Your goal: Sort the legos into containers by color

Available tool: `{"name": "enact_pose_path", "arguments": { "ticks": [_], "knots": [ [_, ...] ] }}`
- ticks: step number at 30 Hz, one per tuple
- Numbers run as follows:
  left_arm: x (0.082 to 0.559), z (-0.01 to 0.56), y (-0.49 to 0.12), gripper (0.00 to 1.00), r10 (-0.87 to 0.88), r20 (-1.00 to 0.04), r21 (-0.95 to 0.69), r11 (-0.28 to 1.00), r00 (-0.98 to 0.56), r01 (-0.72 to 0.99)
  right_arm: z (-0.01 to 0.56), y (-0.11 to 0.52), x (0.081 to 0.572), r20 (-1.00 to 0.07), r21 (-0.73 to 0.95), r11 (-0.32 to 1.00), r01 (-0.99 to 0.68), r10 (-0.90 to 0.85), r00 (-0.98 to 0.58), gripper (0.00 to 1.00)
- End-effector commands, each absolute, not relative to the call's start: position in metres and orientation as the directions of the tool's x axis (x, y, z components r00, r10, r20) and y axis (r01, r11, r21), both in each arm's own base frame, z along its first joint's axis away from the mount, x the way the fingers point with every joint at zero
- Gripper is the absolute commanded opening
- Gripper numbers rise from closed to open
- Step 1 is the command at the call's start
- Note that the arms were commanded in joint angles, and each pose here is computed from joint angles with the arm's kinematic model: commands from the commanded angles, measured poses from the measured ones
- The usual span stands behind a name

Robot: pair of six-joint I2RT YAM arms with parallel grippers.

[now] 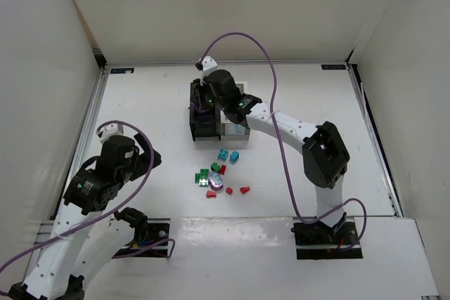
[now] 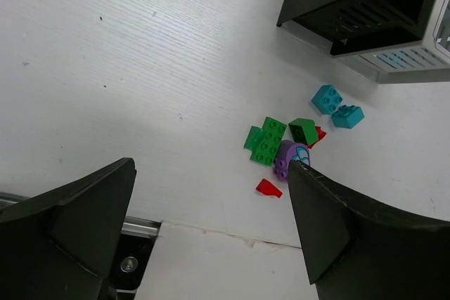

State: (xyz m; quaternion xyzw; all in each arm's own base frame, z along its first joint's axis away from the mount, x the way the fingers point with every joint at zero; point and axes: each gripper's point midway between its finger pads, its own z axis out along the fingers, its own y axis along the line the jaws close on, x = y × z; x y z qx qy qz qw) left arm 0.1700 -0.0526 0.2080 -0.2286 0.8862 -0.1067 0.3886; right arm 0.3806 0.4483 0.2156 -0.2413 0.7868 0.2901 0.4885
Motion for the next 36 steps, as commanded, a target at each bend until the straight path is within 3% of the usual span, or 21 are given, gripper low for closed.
{"name": "enact_pose_path", "arguments": {
  "ticks": [1,10,13,15,17,21,30,36],
  "knots": [
    [0.167,0.207,-0.054,1.0,-0.467,-0.639,-0.357,0.884,-0.612,-0.302,0.253,0.454,0.398,-0.957,0.177,0.694,-0.697,-0.044,-0.287,0.0],
    [0.171,0.201,-0.058,1.0,-0.446,-0.628,-0.341,0.894,-0.638,-0.29,0.224,0.448,0.403,-0.946,0.169,0.705,-0.688,-0.08,-0.314,0.02],
    [0.171,0.2,-0.06,1.0,-0.447,-0.621,-0.342,0.894,-0.644,-0.291,0.225,0.447,0.402,-0.947,0.173,0.701,-0.692,-0.076,-0.313,0.15],
    [0.171,0.2,-0.06,1.0,-0.449,-0.618,-0.343,0.893,-0.646,-0.292,0.225,0.446,0.399,-0.946,0.171,0.697,-0.697,-0.082,-0.315,0.31],
    [0.17,0.199,-0.06,1.0,-0.451,-0.609,-0.34,0.892,-0.653,-0.299,0.225,0.443,0.398,-0.947,0.17,0.703,-0.691,-0.078,-0.312,0.36],
    [0.168,0.196,-0.06,1.0,-0.456,-0.601,-0.338,0.889,-0.656,-0.309,0.233,0.436,0.394,-0.95,0.168,0.711,-0.683,-0.069,-0.305,0.62],
    [0.161,0.196,-0.059,1.0,-0.448,-0.591,-0.336,0.893,-0.671,-0.3,0.261,0.425,0.375,-0.963,0.149,0.711,-0.687,-0.052,-0.263,0.64],
    [0.172,0.184,-0.096,1.0,-0.347,-0.542,-0.384,0.912,-0.765,-0.142,0.289,0.375,0.344,-0.956,0.126,0.842,-0.524,-0.039,-0.292,0.78]
  ]
}}
